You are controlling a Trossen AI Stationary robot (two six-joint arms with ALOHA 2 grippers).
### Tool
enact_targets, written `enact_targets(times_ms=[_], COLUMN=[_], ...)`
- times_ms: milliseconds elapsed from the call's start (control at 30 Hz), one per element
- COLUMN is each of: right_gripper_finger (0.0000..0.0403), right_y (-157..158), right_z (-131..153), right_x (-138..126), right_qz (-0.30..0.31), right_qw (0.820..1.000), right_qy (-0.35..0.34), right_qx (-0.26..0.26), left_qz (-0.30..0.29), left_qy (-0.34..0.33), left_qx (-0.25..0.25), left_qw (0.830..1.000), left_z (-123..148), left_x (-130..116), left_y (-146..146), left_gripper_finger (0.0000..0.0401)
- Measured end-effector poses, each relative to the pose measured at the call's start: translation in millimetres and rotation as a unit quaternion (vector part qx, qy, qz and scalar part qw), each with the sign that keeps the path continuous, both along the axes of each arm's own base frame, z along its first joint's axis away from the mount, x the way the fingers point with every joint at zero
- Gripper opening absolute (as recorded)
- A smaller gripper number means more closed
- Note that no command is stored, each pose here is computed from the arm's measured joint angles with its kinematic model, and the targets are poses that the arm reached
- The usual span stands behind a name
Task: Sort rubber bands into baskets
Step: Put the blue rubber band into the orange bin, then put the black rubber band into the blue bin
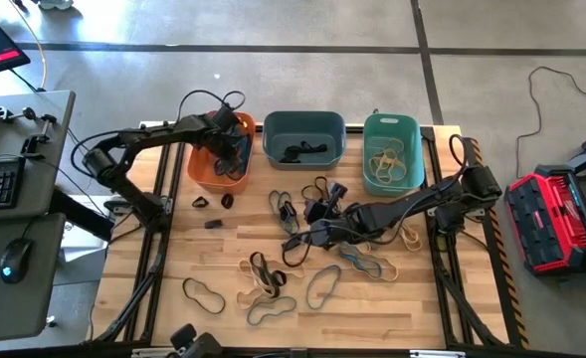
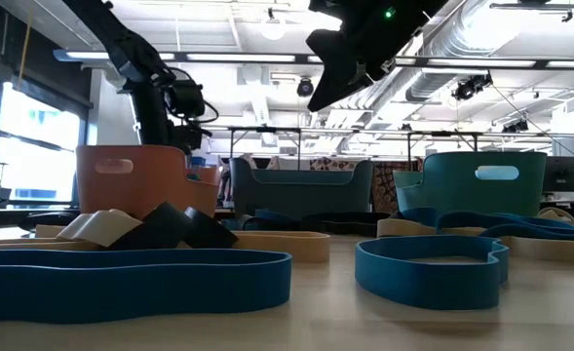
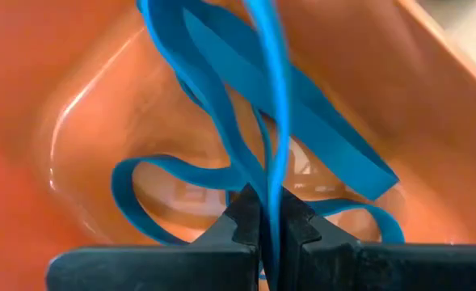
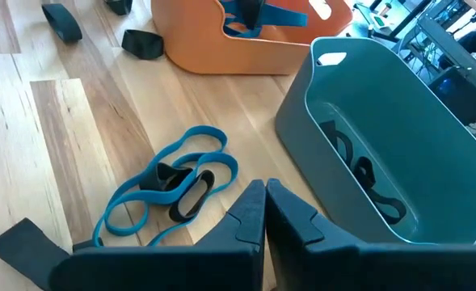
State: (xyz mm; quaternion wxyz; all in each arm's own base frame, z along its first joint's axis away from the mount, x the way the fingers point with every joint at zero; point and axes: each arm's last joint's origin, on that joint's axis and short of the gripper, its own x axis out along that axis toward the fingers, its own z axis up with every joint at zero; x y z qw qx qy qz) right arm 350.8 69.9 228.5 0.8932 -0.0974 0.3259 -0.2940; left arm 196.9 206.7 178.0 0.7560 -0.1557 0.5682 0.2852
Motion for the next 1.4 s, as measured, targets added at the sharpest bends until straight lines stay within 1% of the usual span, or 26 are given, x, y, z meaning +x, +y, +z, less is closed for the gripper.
enact_targets(times_ms=[100,167,267,500,667,733,867,1100,1267,1400], right_gripper_finger=[0.0,0.0,0.0,0.0,0.0,0.0,0.0,0.0,0.0,0.0], right_y=[1.1,2.8,4.9,3.9,-0.2,-0.3,1.9,9.2,9.2,9.1], right_z=[0.0,-0.2,-0.2,-0.2,-0.6,-0.6,-0.6,-1.7,-1.8,-2.0], right_x=[-0.3,-0.8,-1.2,-1.1,-0.7,-0.7,-1.2,-4.1,-4.5,-4.8], right_qz=[0.002,0.004,0.006,0.006,0.004,0.004,0.007,0.018,0.017,0.019], right_qw=[1.0,1.0,1.0,1.0,1.0,1.0,1.0,1.0,1.0,0.999], right_qy=[0.0,0.001,0.001,0.002,0.01,0.01,0.01,0.019,0.022,0.025], right_qx=[0.0,-0.001,0.0,-0.001,-0.007,-0.007,-0.007,-0.01,-0.014,-0.016], left_qz=[0.003,0.006,0.004,-0.02,-0.022,-0.025,-0.057,-0.123,-0.184,-0.237], left_qy=[-0.002,-0.005,-0.011,-0.023,-0.042,-0.052,-0.074,-0.135,-0.156,-0.155], left_qx=[0.0,0.003,0.013,0.04,0.065,0.076,0.103,0.144,0.145,0.127], left_qw=[1.0,1.0,1.0,0.999,0.997,0.995,0.99,0.973,0.96,0.951], left_z=[-0.1,2.2,7.9,22.2,37.5,45.9,64.9,98.6,113.3,117.9], left_x=[0.2,-0.4,-1.5,-4.4,-8.5,-10.4,-10.0,-6.7,-9.5,-14.1], left_y=[0.2,-0.4,-1.3,-4.7,-8.9,-13.3,-30.2,-72.5,-107.2,-135.1], left_gripper_finger=[0.0008,0.0019,0.0043,0.0106,0.013,0.0132,0.0126,0.01,0.0088,0.0085])
